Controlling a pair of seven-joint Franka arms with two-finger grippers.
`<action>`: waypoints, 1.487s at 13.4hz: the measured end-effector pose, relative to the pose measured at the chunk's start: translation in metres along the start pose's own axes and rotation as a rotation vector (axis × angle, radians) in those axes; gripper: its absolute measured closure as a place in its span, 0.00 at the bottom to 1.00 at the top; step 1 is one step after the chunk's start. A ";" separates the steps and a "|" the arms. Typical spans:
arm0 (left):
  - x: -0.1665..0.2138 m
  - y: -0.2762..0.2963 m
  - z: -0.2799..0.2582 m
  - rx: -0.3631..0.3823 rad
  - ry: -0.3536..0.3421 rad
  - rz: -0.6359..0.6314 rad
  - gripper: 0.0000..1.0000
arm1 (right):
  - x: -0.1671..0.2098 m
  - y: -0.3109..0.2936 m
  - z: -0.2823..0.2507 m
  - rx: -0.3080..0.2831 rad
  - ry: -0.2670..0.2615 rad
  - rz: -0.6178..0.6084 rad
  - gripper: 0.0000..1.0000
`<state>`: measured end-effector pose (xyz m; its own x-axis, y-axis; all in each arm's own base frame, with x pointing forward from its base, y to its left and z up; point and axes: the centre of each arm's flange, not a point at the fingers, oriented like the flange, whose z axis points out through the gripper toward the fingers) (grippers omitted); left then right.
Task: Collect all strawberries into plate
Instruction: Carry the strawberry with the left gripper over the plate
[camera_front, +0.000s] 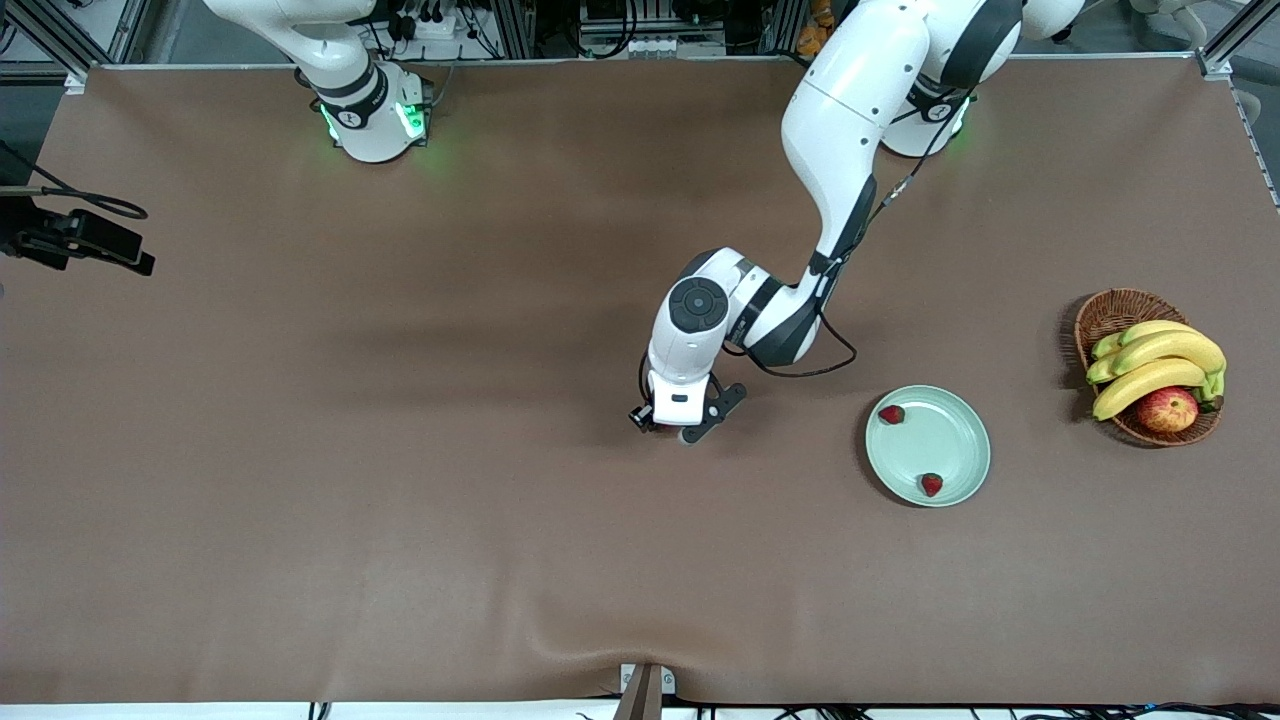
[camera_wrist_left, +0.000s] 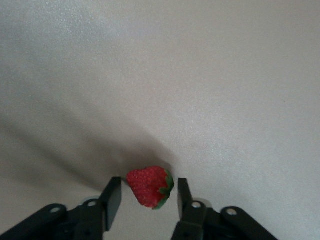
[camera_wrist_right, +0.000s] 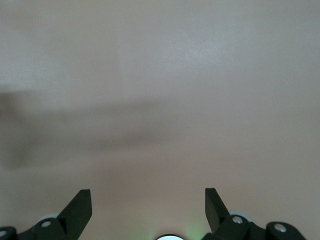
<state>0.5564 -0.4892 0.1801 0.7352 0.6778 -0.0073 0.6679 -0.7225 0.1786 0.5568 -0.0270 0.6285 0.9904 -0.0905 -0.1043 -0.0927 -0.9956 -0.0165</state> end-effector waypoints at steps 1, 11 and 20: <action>0.000 0.001 -0.001 -0.002 0.001 0.007 0.62 | 0.000 0.001 0.000 -0.002 -0.001 -0.002 0.00; 0.062 0.003 -0.055 0.089 0.068 0.060 0.63 | -0.001 0.005 0.002 0.000 -0.018 -0.032 0.00; 0.274 -0.110 -0.119 0.316 -0.071 0.330 0.63 | -0.002 0.003 0.001 0.000 -0.017 -0.035 0.00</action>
<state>0.6705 -0.2083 0.2754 0.9131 0.4017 -0.0693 0.3915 -0.9115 -0.1258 0.5540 -0.0302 0.6274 0.9912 -0.0552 -0.1201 -0.0581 -0.9981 -0.0203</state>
